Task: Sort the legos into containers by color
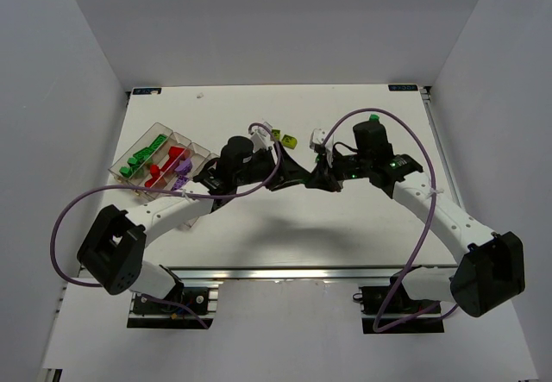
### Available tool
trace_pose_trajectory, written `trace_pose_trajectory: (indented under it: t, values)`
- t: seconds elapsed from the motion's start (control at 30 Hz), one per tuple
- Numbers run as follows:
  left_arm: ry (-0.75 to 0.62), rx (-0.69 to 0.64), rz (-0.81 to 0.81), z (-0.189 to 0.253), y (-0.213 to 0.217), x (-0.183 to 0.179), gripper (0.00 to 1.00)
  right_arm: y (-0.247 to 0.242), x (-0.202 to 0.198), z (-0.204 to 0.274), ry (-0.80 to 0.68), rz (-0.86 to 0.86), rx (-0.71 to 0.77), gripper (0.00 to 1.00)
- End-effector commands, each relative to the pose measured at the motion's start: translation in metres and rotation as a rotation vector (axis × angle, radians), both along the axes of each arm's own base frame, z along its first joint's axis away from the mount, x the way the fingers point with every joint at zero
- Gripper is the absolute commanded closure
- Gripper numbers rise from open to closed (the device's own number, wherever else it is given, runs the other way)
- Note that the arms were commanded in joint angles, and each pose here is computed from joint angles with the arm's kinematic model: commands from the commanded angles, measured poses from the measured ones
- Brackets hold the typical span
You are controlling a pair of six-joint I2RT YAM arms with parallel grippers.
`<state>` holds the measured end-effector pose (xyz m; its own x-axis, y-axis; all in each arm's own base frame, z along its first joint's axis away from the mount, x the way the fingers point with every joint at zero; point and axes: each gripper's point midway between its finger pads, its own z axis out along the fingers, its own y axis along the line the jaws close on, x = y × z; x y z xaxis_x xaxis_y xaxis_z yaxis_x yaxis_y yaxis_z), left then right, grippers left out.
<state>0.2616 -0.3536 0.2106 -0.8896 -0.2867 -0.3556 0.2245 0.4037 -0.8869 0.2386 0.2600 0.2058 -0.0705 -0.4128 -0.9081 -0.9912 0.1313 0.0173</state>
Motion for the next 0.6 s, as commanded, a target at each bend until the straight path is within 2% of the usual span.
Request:
trace_pose_trajectory:
  t: [0.0, 0.13, 0.33, 0.57]
  values:
    - [-0.060, -0.036, -0.044, 0.021, -0.007, -0.003, 0.35, 0.009, 0.002, 0.029, -0.060, 0.042, 0.064, 1.00]
    - [-0.052, -0.024, -0.052, 0.015, -0.009, -0.003, 0.45, 0.009, 0.001, 0.030, -0.068, 0.043, 0.067, 1.00]
    - [-0.052, -0.009, -0.053, 0.011, -0.009, -0.001, 0.52, 0.008, -0.003, 0.032, -0.076, 0.052, 0.074, 1.00]
    - [-0.046, -0.001, -0.087, 0.008, -0.011, -0.006, 0.81, 0.009, 0.002, 0.032, -0.075, 0.039, 0.074, 1.00]
